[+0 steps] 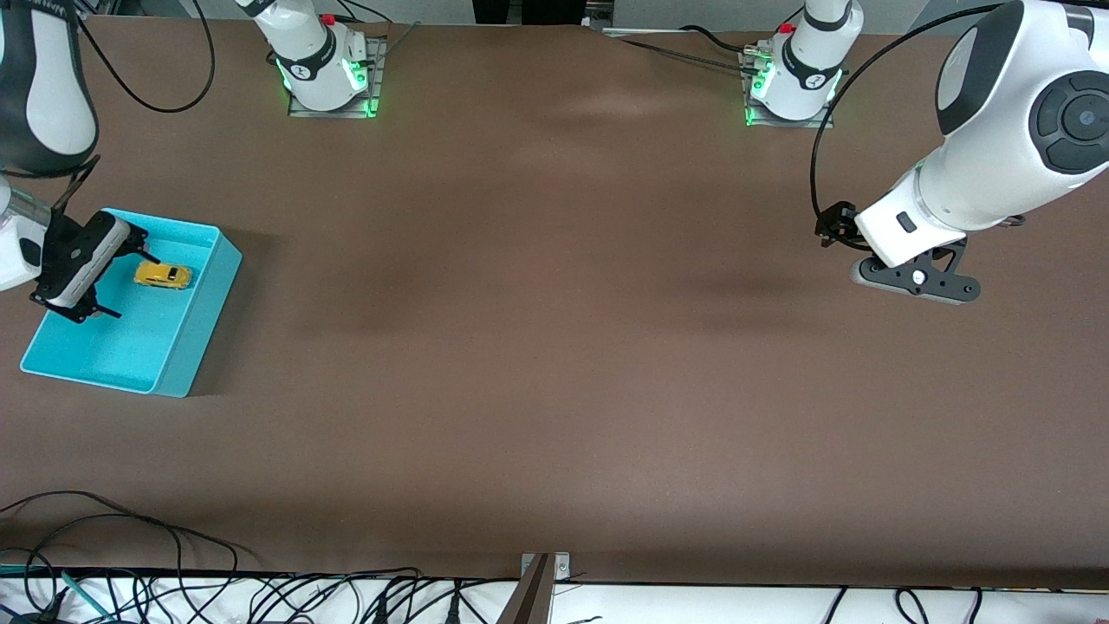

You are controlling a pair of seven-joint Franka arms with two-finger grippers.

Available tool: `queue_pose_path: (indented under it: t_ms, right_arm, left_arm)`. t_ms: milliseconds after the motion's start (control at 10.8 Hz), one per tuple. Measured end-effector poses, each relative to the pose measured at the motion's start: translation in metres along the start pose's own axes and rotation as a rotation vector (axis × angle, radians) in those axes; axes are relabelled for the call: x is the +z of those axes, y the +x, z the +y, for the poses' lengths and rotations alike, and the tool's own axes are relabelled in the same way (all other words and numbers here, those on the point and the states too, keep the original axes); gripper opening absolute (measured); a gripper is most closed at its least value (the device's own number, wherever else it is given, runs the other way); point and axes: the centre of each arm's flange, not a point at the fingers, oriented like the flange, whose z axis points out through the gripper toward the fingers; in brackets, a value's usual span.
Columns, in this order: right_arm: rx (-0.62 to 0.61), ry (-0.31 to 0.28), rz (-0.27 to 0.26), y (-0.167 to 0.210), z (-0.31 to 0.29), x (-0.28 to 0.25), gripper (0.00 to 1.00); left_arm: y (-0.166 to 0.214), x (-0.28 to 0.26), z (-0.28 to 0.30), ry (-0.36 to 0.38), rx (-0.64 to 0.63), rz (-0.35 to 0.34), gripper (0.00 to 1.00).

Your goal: Wind up and store yellow beetle car

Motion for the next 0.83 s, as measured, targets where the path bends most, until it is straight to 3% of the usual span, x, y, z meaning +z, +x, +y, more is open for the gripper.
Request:
queue_pose_path:
  t_ms: [834]
  right_arm:
    - [0.770,0.007,-0.012,0.091,-0.073,-0.122,1.00]
  left_arm:
    - [0.005,-0.008,-0.009,-0.002,-0.016,0.058,1.00]
